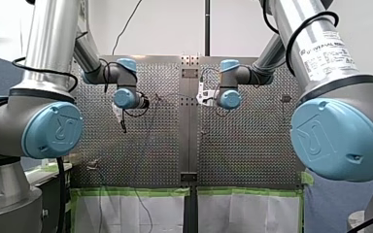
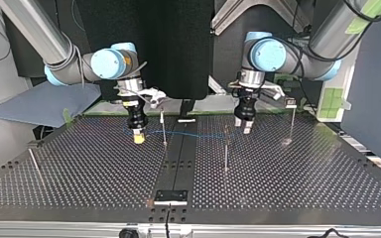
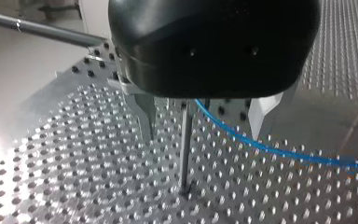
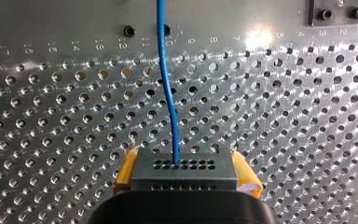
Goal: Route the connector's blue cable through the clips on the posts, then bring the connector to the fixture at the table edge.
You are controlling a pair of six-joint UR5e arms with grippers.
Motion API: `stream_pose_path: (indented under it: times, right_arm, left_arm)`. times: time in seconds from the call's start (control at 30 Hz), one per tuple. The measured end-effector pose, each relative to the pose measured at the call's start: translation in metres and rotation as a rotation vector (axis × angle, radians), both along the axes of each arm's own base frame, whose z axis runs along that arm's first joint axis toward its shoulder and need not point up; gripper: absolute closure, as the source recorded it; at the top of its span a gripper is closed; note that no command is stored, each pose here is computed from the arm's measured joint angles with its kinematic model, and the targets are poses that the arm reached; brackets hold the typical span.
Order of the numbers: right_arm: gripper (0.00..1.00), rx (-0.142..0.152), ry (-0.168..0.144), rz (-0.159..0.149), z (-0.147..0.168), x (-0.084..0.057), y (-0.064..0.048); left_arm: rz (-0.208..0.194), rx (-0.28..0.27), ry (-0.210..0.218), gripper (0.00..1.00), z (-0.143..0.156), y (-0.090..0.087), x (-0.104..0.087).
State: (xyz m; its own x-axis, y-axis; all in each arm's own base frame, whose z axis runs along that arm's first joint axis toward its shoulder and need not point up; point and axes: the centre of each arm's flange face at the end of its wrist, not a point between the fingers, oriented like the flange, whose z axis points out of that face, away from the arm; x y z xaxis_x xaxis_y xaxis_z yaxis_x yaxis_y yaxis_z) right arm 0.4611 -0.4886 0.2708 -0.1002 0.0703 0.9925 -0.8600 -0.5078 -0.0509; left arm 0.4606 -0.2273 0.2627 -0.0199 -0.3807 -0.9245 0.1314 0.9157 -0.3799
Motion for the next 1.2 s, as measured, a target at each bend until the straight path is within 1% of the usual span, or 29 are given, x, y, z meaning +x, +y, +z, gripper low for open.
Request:
stream_pose_path:
  times: [0.13,0.27,0.4,0.5,0.7,0.8,0.93,1.2]
  right_arm:
    - [1.0,0.001,0.0,0.0,0.0,0.0,0.0]
    - [1.0,0.002,0.001,0.001,0.0,0.001,0.001]
    - [1.0,0.002,0.001,0.004,0.0,0.001,0.001]
    - [1.0,0.002,0.001,0.005,0.0,0.001,0.001]
    - [1.0,0.004,0.002,0.006,-0.001,0.002,0.002]
    - [1.0,0.004,0.003,0.006,-0.001,0.002,0.002]
    - [1.0,0.007,0.004,0.006,-0.001,0.002,0.002]
    - [1.0,0.008,0.005,0.008,-0.001,0.002,0.003]
  left_arm:
    - [-0.034,-0.005,0.012,0.0,0.001,-0.002,-0.013]
    - [-0.071,0.004,0.005,0.0,0.006,-0.006,-0.024]
    - [-0.105,0.024,-0.009,0.0,0.014,-0.011,-0.032]
    - [-0.118,0.045,-0.01,0.0,0.015,-0.014,-0.035]
    - [-0.131,0.092,-0.014,0.0,0.015,-0.02,-0.039]
    - [-0.13,0.11,-0.017,0.0,0.015,-0.021,-0.04]
    - [-0.122,0.12,-0.018,0.0,0.015,-0.022,-0.041]
    - [-0.122,0.128,-0.019,0.0,0.015,-0.023,-0.042]
